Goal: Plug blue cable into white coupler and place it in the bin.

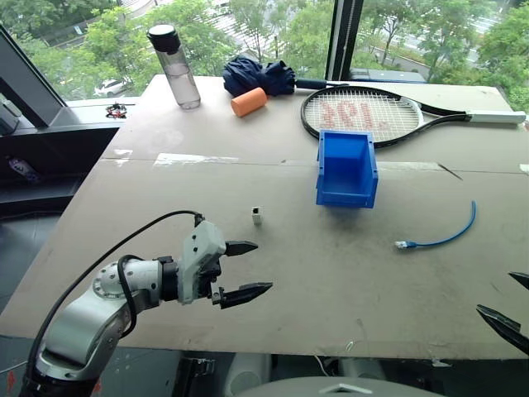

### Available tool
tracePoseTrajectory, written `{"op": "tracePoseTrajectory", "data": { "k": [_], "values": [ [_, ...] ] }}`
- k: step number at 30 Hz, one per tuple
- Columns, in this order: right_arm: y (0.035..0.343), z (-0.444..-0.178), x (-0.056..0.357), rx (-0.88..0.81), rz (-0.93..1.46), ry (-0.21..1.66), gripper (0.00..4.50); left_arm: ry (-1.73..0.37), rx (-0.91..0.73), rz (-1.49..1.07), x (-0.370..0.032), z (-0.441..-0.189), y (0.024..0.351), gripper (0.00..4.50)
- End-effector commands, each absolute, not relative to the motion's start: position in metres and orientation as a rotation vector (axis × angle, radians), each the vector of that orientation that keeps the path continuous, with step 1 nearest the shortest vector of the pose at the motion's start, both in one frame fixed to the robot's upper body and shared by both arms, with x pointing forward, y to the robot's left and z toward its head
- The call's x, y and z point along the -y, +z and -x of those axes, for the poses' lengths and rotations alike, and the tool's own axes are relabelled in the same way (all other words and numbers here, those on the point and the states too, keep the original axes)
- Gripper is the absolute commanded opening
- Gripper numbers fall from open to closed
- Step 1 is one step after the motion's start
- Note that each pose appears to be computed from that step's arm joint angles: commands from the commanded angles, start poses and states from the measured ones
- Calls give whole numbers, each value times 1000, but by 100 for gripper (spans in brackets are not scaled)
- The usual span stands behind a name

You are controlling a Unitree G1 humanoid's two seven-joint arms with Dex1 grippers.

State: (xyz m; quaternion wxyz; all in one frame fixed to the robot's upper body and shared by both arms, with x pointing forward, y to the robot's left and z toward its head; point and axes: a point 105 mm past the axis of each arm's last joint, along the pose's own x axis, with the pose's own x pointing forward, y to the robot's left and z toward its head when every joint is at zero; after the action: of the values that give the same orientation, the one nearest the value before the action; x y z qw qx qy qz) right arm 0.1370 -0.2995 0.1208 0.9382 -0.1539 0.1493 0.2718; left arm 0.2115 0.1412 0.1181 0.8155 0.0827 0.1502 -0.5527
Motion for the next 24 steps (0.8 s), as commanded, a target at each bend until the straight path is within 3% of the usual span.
{"op": "tracePoseTrajectory", "data": {
  "k": [1, 5, 10, 14, 20, 24],
  "values": [
    [133, -163, 283, -238, 344, 591, 450, -1247, -294, -175, -129, -207, 136, 443],
    [139, -214, 252, -245, 437, 652, 450, -1312, -299, -180, -120, -208, 146, 443],
    [131, -253, 227, -320, 408, 758, 450, -1359, -281, -217, -111, -212, 153, 443],
    [108, -267, 221, -486, 448, 913, 450, -1407, -258, -238, -96, -208, 167, 443],
    [78, -280, 235, -647, 474, 985, 450, -1440, -266, -243, -80, -190, 171, 443],
    [64, -292, 244, -675, 499, 985, 325, -1426, -286, -237, -85, -180, 164, 450]
  ]
}}
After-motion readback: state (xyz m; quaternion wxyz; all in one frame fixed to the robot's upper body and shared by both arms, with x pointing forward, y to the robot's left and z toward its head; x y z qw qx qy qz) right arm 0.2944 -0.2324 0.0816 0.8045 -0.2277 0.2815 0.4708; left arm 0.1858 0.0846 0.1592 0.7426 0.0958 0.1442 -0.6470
